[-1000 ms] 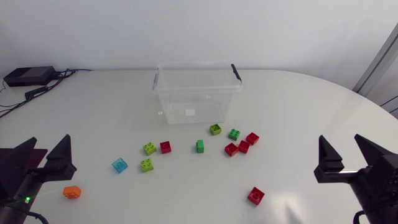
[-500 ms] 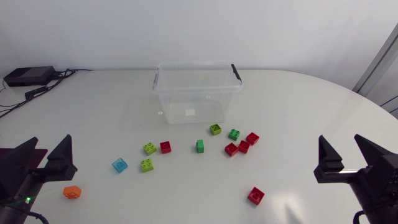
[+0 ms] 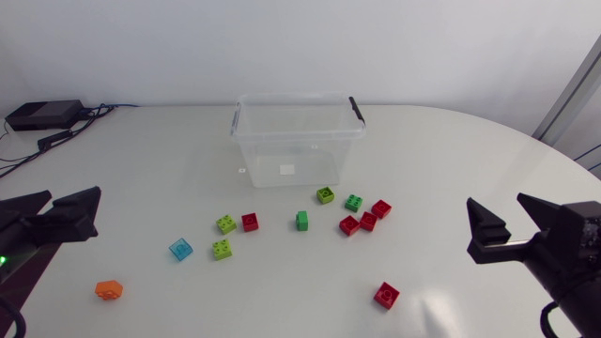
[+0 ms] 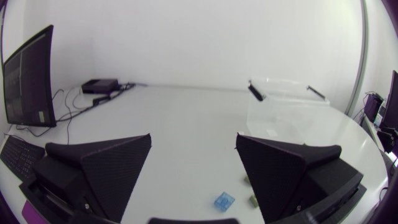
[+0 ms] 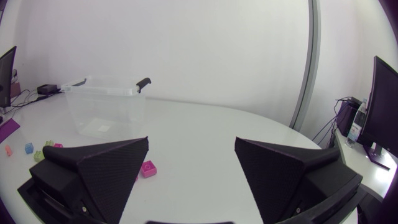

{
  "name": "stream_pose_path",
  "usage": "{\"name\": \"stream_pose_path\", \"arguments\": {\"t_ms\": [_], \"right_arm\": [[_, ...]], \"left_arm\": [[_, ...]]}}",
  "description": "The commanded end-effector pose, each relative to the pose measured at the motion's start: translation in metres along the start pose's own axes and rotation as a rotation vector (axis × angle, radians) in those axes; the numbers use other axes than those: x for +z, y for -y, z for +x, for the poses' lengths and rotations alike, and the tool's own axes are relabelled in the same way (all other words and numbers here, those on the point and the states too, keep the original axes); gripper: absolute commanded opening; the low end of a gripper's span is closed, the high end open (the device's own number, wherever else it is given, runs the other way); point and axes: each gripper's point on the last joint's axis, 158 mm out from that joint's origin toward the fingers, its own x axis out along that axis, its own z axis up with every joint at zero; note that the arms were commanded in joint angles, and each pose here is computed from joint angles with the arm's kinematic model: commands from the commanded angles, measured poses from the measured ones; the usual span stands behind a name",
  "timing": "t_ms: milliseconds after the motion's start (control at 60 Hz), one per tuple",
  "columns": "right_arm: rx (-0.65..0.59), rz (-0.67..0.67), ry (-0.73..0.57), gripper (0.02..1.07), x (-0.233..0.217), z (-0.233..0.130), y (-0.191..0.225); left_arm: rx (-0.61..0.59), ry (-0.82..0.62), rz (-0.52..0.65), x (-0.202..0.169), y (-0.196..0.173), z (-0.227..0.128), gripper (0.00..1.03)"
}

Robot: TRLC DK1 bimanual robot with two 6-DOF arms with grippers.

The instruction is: Pick up the duplo bricks and place them in the container

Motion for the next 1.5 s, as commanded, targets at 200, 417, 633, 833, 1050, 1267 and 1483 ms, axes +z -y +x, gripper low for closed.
{"name": "stream_pose_path", "arguments": {"t_ms": [200, 417, 633, 833, 1050, 1267, 1483], "right_arm": [[0.004, 0.017, -0.368, 1.02, -0.019, 0.019, -0.001], [0.096, -0.031, -0.600, 1.02, -0.045, 0.015, -0.019], [0.203, -0.010, -0.665, 1.02, -0.064, 0.014, -0.039], [0.246, -0.021, -0.745, 1.02, -0.078, 0.017, -0.047], [0.251, -0.053, -0.762, 1.02, -0.085, 0.016, -0.046], [0.251, -0.068, -0.767, 1.02, -0.092, 0.014, -0.043], [0.280, -0.112, -0.760, 1.02, -0.096, 0.014, -0.045]], "left_arm": [[0.057, -0.767, -0.016, -0.073, -0.015, 0.024, 0.93], [0.054, -1.022, -0.024, -0.131, -0.012, 0.018, 0.86], [0.103, -1.313, -0.104, -0.188, -0.023, 0.007, 0.86], [0.151, -1.435, -0.179, -0.212, -0.032, -0.001, 0.85], [0.203, -1.445, -0.253, -0.228, -0.039, 0.007, 0.66], [0.223, -1.383, -0.275, -0.231, -0.041, 0.020, 0.46], [0.210, -1.357, -0.254, -0.231, -0.037, 0.018, 0.34]]}}
